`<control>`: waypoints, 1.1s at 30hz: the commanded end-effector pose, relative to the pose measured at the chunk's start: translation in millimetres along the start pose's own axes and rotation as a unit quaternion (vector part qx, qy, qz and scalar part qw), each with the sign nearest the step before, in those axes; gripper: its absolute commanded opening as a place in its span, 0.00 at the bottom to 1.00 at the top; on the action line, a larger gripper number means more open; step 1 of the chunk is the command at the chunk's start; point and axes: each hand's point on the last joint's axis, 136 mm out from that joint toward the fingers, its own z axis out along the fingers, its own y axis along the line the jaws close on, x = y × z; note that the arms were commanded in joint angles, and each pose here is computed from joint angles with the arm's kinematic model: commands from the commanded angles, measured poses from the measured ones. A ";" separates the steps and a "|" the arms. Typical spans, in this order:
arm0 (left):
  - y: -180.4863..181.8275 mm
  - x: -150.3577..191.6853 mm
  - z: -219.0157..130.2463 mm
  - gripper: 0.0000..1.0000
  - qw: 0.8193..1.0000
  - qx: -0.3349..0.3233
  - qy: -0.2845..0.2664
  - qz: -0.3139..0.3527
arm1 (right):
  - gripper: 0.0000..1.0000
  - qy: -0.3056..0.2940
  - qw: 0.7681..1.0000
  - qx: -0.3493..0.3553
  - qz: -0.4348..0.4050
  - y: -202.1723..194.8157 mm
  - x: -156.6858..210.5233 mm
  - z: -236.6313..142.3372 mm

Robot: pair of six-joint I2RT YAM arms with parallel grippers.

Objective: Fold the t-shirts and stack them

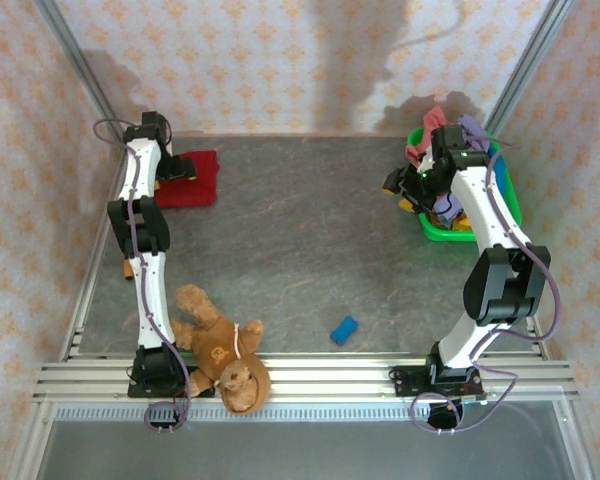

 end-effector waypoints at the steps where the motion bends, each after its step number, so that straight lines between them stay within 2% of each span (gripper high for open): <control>1: -10.0 -36.7 -103.1 0.99 0.994 0.017 -0.109 -0.006 | 0.59 -0.029 0.999 -0.016 -0.010 14.4 -4.8 -24.9; 4: -20.7 -38.3 -154.0 0.99 0.988 0.022 -0.152 -0.008 | 0.71 -0.045 0.999 -0.013 -0.020 15.6 -7.2 -31.8; 7: -35.4 -27.6 -193.6 0.99 0.983 0.040 -0.180 -0.014 | 0.96 -0.061 0.998 -0.003 -0.031 14.0 -7.5 -39.2; 8: -41.0 -20.9 -205.0 0.99 0.981 0.044 -0.187 -0.019 | 0.99 -0.071 0.997 0.001 -0.033 12.4 -8.2 -42.5; 12: -63.3 18.7 -224.3 0.99 0.978 0.083 -0.187 -0.031 | 0.99 -0.108 0.993 0.007 -0.046 6.8 -10.3 -48.1; 13: -69.4 28.5 -235.7 0.99 0.973 0.100 -0.206 -0.033 | 0.99 -0.117 0.992 0.014 -0.047 2.9 -11.2 -48.3; 15: -75.6 45.9 -238.1 0.99 0.960 0.144 -0.232 -0.055 | 0.99 -0.150 0.987 0.039 -0.049 -8.8 -17.1 -51.3; 17: -56.0 61.6 -234.3 0.99 0.944 0.135 -0.273 -0.128 | 0.99 -0.205 0.974 0.078 -0.057 -28.4 -24.0 -58.1; 18: -49.0 70.6 -232.8 0.99 0.939 0.132 -0.285 -0.140 | 0.99 -0.232 0.966 0.095 -0.062 -38.0 -26.2 -61.5; 19: -45.3 80.0 -232.7 0.99 0.937 0.125 -0.302 -0.125 | 0.99 -0.270 0.954 0.108 -0.077 -46.1 -29.4 -66.7; 21: -52.2 98.7 -233.4 0.99 0.932 0.106 -0.345 -0.034 | 0.99 -0.335 0.929 0.111 -0.108 -58.1 -31.2 -70.2; 23: -67.9 122.9 -230.8 0.99 0.908 0.082 -0.401 0.088 | 0.99 -0.393 0.900 0.108 -0.152 -68.7 -30.1 -67.9; 26: -71.7 152.2 -221.5 0.99 0.875 0.066 -0.452 0.161 | 0.99 -0.442 0.873 0.131 -0.159 -92.2 -29.0 -62.6; 29: -57.1 167.3 -202.2 0.99 0.874 0.053 -0.462 0.142 | 0.99 -0.450 0.861 0.175 -0.158 -112.7 -31.3 -57.1; 33: -36.6 180.0 -164.7 0.99 0.888 0.012 -0.444 0.115 | 0.99 -0.468 0.845 0.196 -0.167 -130.0 -33.7 -43.0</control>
